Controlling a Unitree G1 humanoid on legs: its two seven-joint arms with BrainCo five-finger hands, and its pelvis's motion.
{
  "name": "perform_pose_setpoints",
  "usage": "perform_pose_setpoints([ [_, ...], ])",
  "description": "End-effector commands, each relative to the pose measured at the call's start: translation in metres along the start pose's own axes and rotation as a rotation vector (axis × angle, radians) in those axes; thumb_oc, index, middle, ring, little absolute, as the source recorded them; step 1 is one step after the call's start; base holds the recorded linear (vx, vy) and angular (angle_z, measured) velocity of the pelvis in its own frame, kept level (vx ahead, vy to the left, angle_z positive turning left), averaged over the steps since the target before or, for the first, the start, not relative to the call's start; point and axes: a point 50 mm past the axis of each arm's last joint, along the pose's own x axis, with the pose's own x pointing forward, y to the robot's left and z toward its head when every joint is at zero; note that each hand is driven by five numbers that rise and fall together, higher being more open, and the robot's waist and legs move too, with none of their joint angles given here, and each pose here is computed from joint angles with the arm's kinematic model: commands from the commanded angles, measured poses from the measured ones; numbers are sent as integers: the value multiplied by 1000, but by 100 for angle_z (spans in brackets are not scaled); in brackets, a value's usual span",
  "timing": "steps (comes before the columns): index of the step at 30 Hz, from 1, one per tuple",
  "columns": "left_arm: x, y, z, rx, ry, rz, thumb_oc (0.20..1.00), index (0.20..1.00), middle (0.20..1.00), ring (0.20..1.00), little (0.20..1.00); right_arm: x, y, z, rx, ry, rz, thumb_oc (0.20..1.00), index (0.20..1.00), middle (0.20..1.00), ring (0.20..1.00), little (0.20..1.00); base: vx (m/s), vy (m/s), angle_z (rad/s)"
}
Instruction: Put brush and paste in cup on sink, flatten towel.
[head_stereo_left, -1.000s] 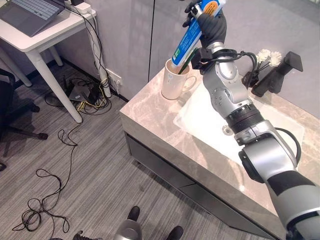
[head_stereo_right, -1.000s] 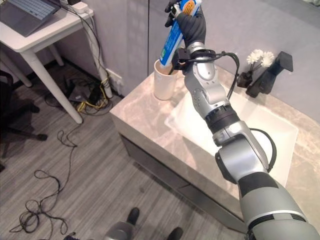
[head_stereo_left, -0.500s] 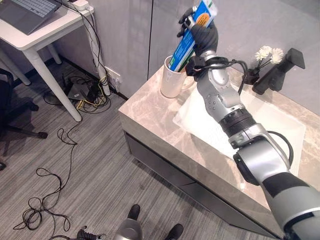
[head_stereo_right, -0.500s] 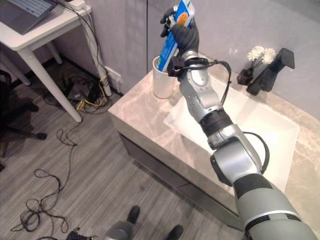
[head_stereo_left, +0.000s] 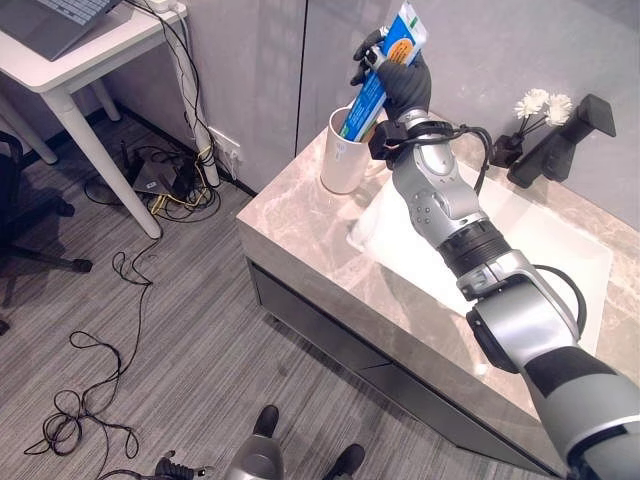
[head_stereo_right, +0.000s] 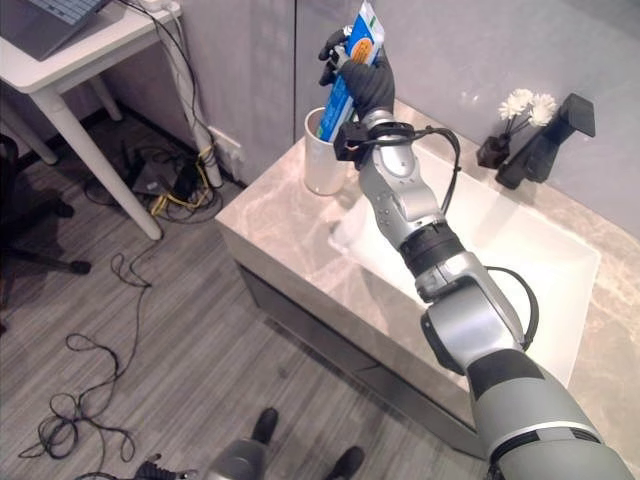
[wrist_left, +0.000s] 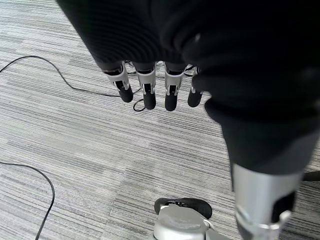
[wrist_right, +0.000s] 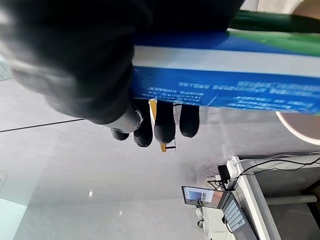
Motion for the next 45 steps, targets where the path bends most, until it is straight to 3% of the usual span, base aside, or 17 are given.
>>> perform_pose_setpoints([
  [1,2,11,-4,17,20,31,1000,1000,1000,1000,1000,8,7,36,-42,-134,66,1000,1000,1000,1000,1000,0,0,0],
  [21,3,10,3,42,10,32,1000,1000,1000,1000,1000,7,0,62,-10,-272,-18,1000,1000,1000,1000,1000,0,0,0],
  [31,1,-7,19,58,-59,-33,1000,1000,1000,1000,1000,-19,-24,94,-238,-460,-48,1000,1000,1000,1000,1000,-12,18,-27],
  [34,4,0,72,40,-196,-12,1000,1000,1000,1000,1000,-58,-55,93,-569,-483,-23,1000,1000,1000,1000,1000,-6,22,-25],
  [35,4,0,73,41,-198,-12,1000,1000,1000,1000,1000,-58,-55,94,-570,-483,-25,1000,1000,1000,1000,1000,-6,17,-26],
  [37,-5,-20,69,37,-280,-68,1000,1000,1000,1000,1000,-96,-101,102,-832,-461,-109,1000,1000,1000,1000,1000,-35,-17,-57],
  [38,-5,-20,68,42,-279,-69,1000,1000,1000,1000,1000,-98,-102,102,-833,-458,-112,1000,1000,1000,1000,1000,-34,-26,-43],
  [41,-11,-20,71,-1,-351,-100,1000,1000,1000,1000,1000,-142,-156,102,-872,-389,-344,1000,1000,1000,1000,1000,-34,-14,-37],
  [42,-13,-17,75,-20,-385,-119,1000,1000,1000,1000,1000,-172,-202,93,-883,-274,-559,1000,1000,1000,1000,1000,-16,-26,-37],
  [45,-16,-10,83,-39,-431,-118,1000,1000,1000,1000,1000,-223,-245,74,-801,-149,-823,1000,1000,1000,1000,1000,20,-34,-31],
])
